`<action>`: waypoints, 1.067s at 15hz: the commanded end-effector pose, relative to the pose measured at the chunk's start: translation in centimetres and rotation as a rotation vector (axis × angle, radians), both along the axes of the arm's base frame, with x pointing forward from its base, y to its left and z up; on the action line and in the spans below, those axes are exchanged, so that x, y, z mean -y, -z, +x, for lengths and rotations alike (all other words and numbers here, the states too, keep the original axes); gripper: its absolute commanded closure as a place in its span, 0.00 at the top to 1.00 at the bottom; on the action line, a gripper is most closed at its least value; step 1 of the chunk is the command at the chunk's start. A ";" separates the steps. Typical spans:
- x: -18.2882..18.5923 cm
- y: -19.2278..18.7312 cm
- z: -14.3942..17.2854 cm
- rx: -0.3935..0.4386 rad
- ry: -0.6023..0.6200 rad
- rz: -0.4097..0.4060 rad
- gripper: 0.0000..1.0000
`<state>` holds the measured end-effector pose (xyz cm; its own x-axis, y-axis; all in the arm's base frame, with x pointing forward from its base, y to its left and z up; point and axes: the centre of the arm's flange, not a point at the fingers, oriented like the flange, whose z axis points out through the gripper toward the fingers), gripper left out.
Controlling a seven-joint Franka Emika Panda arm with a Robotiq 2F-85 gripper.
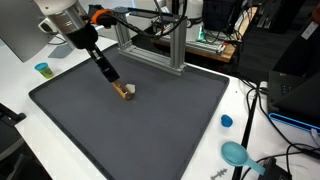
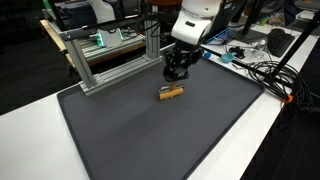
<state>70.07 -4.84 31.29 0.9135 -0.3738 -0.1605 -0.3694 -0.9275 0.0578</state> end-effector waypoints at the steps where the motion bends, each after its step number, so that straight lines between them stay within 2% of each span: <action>1: 1.4 -2.0 -0.7 0.027 0.021 0.021 0.22; 3: 2.7 -4.1 -2.6 0.100 0.037 -0.002 0.22; 6: 3.0 -5.8 -3.4 0.129 0.011 -0.038 0.22; 10: 0.7 -4.7 -3.3 0.071 -0.046 -0.024 0.22; 12: -0.6 -3.7 -3.4 0.069 -0.061 -0.015 0.22; 16: -1.6 -1.6 -2.9 0.021 -0.050 -0.048 0.22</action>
